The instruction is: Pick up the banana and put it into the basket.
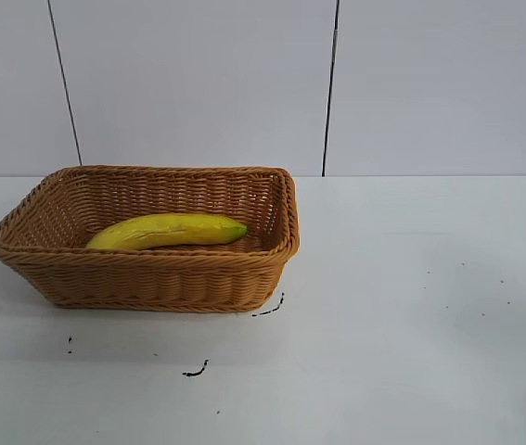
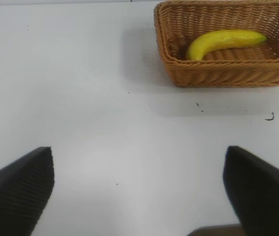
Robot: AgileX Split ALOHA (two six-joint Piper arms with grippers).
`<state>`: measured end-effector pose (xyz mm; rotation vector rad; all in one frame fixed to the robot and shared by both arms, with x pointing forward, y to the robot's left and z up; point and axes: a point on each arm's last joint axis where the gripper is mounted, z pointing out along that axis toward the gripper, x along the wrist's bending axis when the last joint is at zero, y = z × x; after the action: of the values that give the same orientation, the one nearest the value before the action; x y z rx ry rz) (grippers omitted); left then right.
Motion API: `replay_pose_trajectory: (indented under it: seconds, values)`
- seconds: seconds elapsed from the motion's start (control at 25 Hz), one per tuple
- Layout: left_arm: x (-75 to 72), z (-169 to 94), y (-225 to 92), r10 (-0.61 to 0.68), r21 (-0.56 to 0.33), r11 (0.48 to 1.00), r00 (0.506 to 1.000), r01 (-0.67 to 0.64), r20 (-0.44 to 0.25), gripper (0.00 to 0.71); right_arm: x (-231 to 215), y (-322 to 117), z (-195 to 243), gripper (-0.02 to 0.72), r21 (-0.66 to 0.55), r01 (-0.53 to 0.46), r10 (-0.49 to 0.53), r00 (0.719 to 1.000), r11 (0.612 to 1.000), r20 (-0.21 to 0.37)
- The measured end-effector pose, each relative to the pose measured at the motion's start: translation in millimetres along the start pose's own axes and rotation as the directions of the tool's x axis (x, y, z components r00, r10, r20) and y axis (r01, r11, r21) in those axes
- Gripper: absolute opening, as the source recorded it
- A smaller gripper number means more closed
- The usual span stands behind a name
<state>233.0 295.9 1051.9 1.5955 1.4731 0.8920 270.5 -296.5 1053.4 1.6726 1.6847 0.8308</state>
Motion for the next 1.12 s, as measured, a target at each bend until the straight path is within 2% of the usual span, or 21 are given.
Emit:
replay_pose_trajectory:
  seconds: [0.28, 0.36, 0.68, 1.12]
  values:
    - [0.0, 0.0, 0.0, 0.000, 0.000, 1.000, 1.000, 0.000, 0.000, 0.693, 3.2, -17.1, -26.6, 0.657, -0.198, -0.006, 0.002, 1.000, 0.980, -0.019]
    - [0.0, 0.0, 0.0, 0.000, 0.000, 1.000, 1.000, 0.000, 0.000, 0.693, 3.5, -19.8, -29.8, 0.657, -0.222, -0.006, 0.002, 1.000, 0.975, -0.021]
    - [0.0, 0.0, 0.0, 0.000, 0.000, 1.000, 1.000, 0.000, 0.000, 0.693, 4.1, -20.4, -30.5, 0.657, -0.225, 0.009, -0.025, 0.997, 0.974, -0.068]
    - [0.0, 0.0, 0.0, 0.000, 0.000, 1.000, 1.000, 0.000, 0.000, 0.693, 4.2, -20.4, -30.5, 0.657, -0.225, 0.009, -0.026, 0.997, 0.974, -0.071]
